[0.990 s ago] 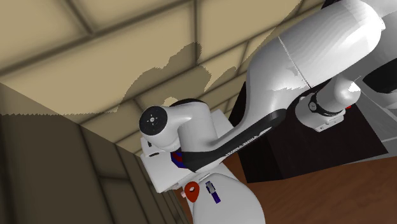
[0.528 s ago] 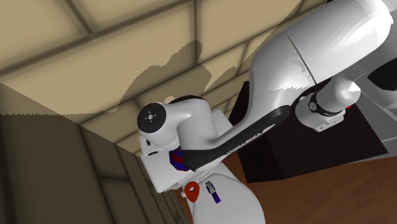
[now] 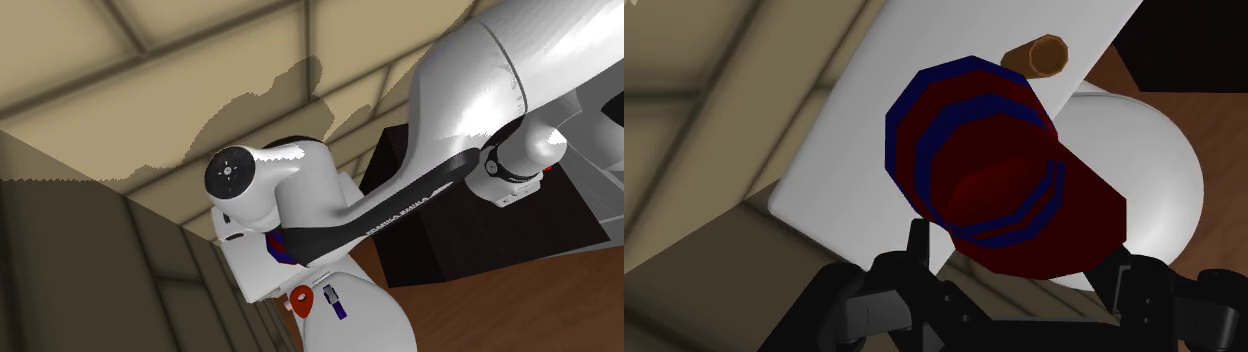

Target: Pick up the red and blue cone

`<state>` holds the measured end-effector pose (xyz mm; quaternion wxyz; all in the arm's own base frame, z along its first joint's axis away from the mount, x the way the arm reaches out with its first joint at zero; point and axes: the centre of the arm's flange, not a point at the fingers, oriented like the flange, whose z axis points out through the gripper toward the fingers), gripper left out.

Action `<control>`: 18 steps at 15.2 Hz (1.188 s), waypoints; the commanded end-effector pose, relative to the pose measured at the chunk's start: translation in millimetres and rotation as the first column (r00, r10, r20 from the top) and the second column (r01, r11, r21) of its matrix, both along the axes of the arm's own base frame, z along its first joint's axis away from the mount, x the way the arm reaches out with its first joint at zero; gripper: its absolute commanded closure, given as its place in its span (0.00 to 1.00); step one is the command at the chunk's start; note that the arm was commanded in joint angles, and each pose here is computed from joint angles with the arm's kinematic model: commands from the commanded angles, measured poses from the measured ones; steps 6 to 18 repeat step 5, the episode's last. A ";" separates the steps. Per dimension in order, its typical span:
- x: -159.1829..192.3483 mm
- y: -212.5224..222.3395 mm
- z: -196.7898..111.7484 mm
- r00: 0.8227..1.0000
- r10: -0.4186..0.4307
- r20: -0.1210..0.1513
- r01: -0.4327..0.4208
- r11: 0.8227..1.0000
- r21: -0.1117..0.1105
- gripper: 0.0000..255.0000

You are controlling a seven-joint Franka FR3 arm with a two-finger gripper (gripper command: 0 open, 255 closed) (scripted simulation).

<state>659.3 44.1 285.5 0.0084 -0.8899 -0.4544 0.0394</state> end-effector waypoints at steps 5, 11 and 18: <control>0.1 -0.5 22.4 1.000 0.000 0.001 0.000 1.000 0.000 1.00; 0.1 -0.5 22.4 1.000 0.000 0.001 0.000 1.000 0.000 1.00; 0.1 -0.5 22.4 1.000 0.000 0.001 0.000 1.000 0.000 1.00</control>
